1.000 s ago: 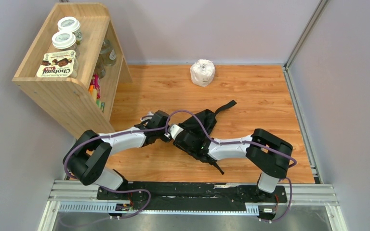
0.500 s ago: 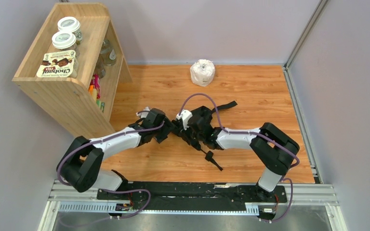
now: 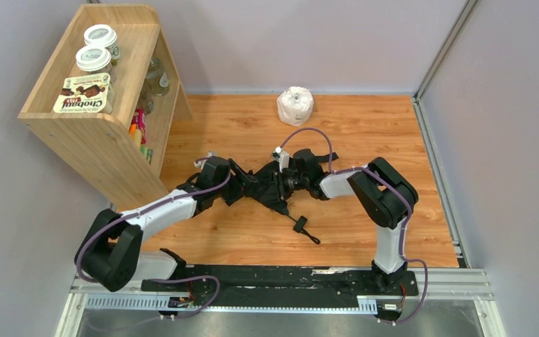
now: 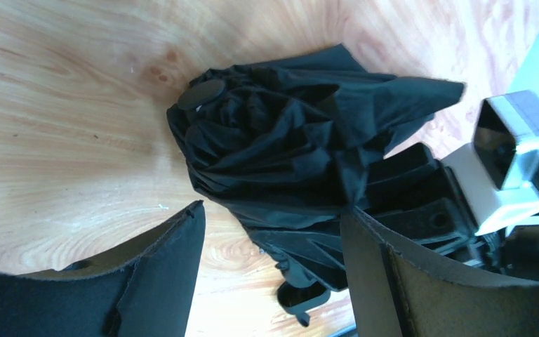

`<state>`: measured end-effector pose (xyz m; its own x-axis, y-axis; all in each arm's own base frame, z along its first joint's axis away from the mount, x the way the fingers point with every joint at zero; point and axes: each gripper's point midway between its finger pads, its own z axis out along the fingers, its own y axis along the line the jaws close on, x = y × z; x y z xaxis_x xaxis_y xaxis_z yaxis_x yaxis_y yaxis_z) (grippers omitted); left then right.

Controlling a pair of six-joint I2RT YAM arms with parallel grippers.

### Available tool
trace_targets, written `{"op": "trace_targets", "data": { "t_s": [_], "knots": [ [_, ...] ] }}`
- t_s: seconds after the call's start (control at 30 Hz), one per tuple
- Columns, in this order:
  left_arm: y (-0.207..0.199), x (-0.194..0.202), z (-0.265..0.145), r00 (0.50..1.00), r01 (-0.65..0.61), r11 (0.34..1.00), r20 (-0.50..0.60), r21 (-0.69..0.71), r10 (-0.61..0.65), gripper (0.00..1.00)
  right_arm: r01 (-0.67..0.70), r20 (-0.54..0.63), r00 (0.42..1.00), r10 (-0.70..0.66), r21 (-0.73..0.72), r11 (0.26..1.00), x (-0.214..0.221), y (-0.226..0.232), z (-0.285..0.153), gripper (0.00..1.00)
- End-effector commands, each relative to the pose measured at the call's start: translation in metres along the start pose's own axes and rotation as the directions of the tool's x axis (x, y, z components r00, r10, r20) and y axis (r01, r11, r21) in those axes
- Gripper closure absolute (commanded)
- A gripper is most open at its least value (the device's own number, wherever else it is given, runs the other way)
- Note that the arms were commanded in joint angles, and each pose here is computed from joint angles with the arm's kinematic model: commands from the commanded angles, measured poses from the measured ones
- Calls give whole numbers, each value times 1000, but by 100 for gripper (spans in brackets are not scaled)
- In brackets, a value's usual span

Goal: Put away the umbrella

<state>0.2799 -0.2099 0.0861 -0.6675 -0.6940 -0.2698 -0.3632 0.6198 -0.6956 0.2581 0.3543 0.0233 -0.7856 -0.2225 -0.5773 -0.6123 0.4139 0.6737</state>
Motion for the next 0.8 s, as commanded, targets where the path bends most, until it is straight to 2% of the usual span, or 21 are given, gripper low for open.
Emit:
{"op": "trace_targets", "data": {
  "t_s": [0.0, 0.03, 0.17, 0.2, 0.3, 0.4, 0.5, 0.57, 0.6, 0.63, 0.67, 0.7, 0.77],
  "knots": [
    [-8, 12, 16, 996, 52, 998, -76, 23, -50, 23, -340, -318, 863, 394, 211, 916, 130, -34, -19, 100],
    [5, 15, 19, 993, 87, 995, -79, -40, -90, 23, -344, -315, 863, 394, 202, 917, 125, -32, -18, 100],
    [40, 24, 36, 986, 141, 980, -67, -143, -152, 23, -367, -318, 859, 402, 165, 915, 113, -25, -17, 100],
    [41, 25, 41, 986, 142, 980, -71, -138, -152, 23, -372, -323, 856, 403, 155, 915, 109, -23, -16, 100],
    [75, 37, 50, 983, 126, 957, -97, -262, -156, 23, -390, -352, 841, 411, 133, 911, 104, -17, -17, 100],
    [102, 33, 57, 992, 93, 938, -46, -335, -115, 22, -393, -367, 842, 396, 86, 915, 97, -8, -16, 100],
    [130, 40, 59, 994, 56, 905, -62, -421, -91, 23, -394, -396, 835, 381, 52, 918, 94, 0, -18, 100],
    [144, 41, 57, 996, 31, 893, -60, -450, -65, 32, -391, -411, 834, 368, 30, 920, 90, 5, -19, 100],
    [147, 40, 59, 997, 32, 893, -51, -448, -61, 46, -389, -417, 834, 361, 19, 921, 88, 8, -20, 100],
    [160, 44, 55, 997, 25, 883, -54, -468, -57, 51, -386, -419, 835, 355, 11, 922, 85, 10, -21, 100],
    [159, 43, 58, 998, 27, 892, -46, -450, -53, 61, -386, -422, 837, 348, -4, 923, 82, 13, -21, 100],
    [164, 45, 56, 997, 23, 888, -54, -459, -54, 67, -387, -426, 837, 344, -14, 922, 79, 16, -21, 100],
    [170, 52, 54, 995, 4, 877, -89, -481, -54, 73, -375, -425, 841, 334, -13, 927, 74, 17, -22, 100]
  ]
}}
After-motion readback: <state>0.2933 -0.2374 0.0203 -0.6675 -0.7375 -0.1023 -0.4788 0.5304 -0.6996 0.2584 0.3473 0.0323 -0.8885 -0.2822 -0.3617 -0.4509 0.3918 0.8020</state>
